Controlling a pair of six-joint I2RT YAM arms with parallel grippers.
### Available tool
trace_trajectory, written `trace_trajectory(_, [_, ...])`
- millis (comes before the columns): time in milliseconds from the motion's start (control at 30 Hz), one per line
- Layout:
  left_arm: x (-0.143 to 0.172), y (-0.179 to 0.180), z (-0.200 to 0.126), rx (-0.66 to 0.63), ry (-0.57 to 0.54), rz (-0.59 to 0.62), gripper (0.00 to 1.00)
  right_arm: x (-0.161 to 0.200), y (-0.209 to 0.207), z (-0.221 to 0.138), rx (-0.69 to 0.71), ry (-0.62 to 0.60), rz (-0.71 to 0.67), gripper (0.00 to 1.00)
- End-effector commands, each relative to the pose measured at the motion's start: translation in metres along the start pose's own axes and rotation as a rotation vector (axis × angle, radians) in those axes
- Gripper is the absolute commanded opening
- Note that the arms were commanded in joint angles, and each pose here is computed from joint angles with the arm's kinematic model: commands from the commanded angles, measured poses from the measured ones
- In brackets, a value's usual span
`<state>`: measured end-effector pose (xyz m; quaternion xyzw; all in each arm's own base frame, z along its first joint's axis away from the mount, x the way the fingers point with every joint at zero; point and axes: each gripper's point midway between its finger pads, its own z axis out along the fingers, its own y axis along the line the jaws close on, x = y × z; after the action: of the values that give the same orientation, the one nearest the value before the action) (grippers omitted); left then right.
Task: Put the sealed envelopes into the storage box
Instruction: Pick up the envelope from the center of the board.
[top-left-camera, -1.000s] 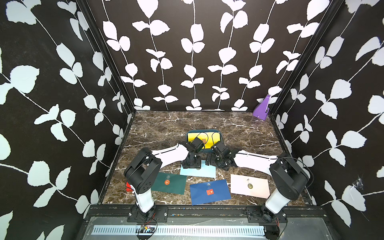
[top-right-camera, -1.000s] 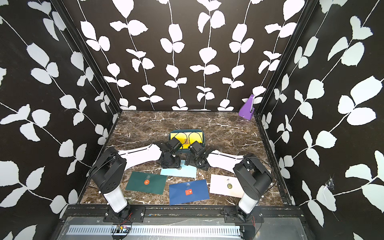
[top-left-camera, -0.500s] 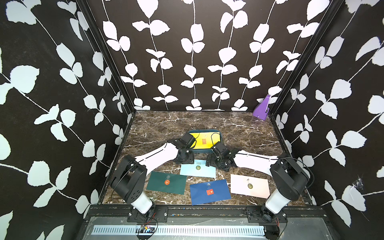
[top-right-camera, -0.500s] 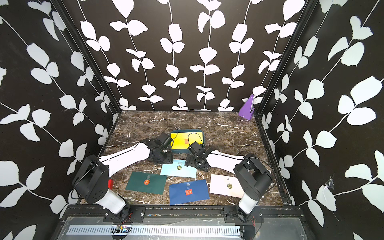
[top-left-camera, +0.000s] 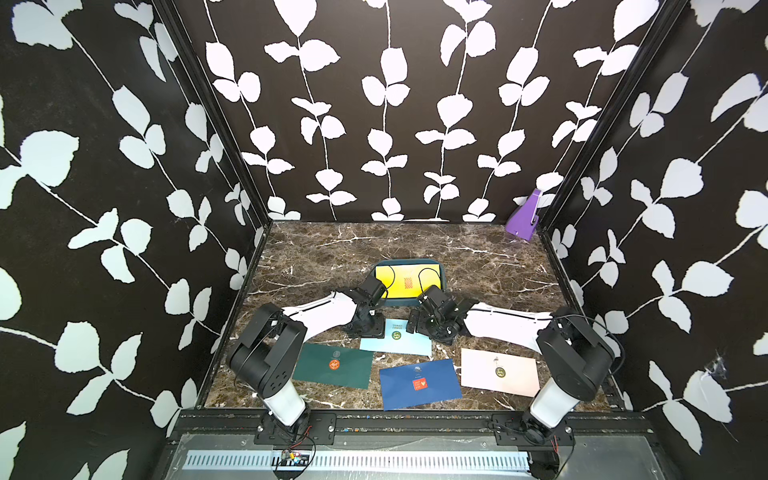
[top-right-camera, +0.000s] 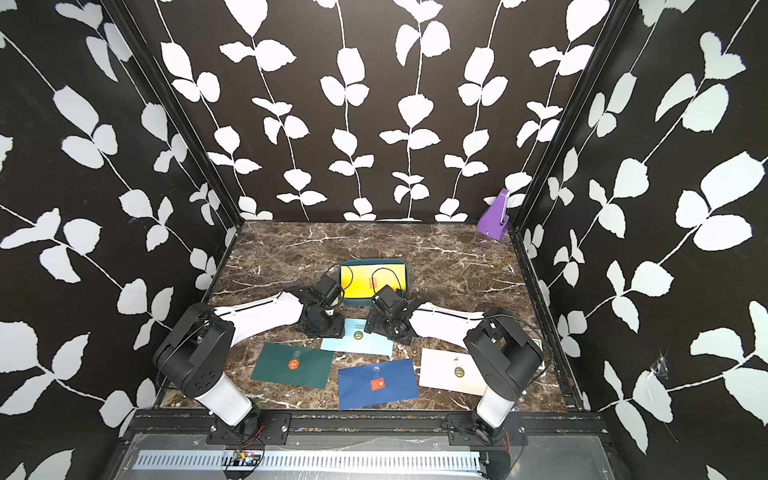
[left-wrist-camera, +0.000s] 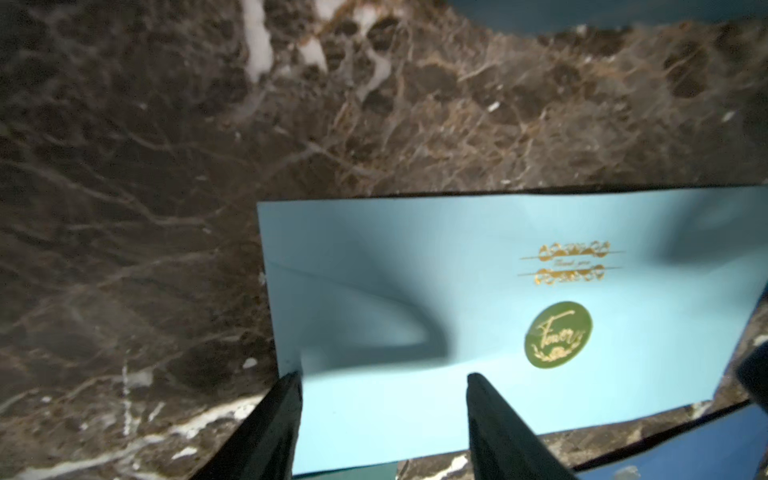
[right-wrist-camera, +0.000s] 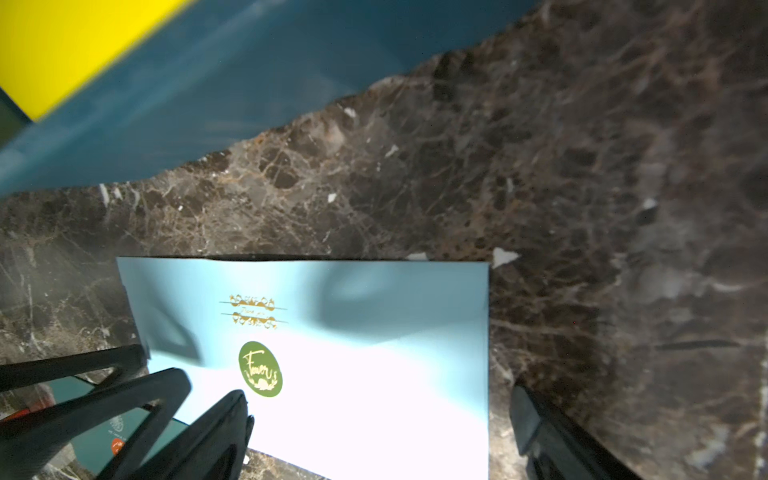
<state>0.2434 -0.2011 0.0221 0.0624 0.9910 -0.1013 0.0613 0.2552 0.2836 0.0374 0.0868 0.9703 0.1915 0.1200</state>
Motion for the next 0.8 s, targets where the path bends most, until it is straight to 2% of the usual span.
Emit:
trace_trajectory(0, [0.006, -0.004, 0.005, 0.033, 0.014, 0.004, 0.66, 0.008, 0.001, 0.008, 0.006, 0.022, 0.01, 0.99])
trace_trajectory(767, [0.015, -0.023, 0.012, 0.152, 0.054, -0.002, 0.64, 0.022, 0.015, 0.029, 0.012, 0.057, -0.052, 0.97])
